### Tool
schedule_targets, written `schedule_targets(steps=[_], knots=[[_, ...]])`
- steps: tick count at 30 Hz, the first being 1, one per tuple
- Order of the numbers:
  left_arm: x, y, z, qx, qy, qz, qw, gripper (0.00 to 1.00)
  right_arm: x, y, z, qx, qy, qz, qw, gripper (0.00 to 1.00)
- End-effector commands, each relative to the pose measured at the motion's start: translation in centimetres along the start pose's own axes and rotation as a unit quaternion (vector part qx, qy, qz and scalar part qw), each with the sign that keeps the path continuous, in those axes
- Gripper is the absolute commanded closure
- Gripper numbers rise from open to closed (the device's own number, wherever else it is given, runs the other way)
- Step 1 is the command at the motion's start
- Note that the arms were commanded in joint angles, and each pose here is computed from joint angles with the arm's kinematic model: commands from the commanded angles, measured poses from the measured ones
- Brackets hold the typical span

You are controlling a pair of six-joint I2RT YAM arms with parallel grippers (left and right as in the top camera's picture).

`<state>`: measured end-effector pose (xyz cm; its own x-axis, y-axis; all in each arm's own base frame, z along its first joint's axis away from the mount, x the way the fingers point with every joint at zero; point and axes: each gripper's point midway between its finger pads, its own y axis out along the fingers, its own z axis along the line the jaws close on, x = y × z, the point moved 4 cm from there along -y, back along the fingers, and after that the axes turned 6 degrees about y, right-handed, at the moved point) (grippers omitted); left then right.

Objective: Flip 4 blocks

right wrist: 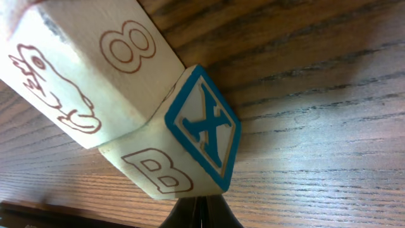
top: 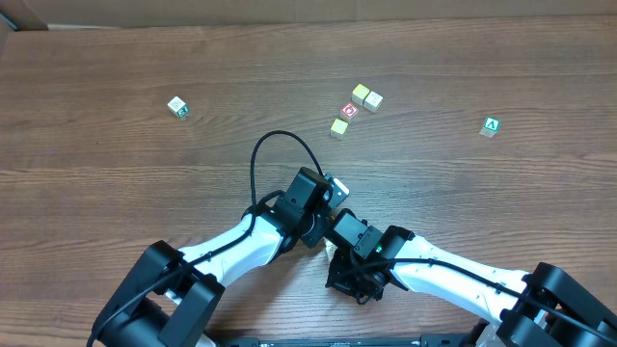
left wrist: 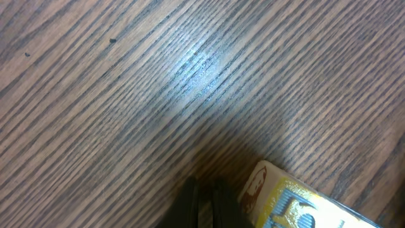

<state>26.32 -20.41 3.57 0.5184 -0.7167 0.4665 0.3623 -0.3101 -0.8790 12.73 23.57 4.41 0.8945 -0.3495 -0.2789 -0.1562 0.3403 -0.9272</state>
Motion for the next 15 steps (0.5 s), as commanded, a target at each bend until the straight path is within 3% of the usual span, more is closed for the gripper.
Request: schedule_targets(steps=[1,15], knots=[[-1.11,0.66,-0.33,0.0,-0.005,0.018,1.0,0.96,-0.14,0.09,0.1,0.001,0.001,0.003,1.0,0.96],[-1.29,0.64,0.1,0.004,-0.03,0.02,0.999,0.96,-0.04,0.05,0.19,0.002,-0.005,-0.001,1.0,0.96]])
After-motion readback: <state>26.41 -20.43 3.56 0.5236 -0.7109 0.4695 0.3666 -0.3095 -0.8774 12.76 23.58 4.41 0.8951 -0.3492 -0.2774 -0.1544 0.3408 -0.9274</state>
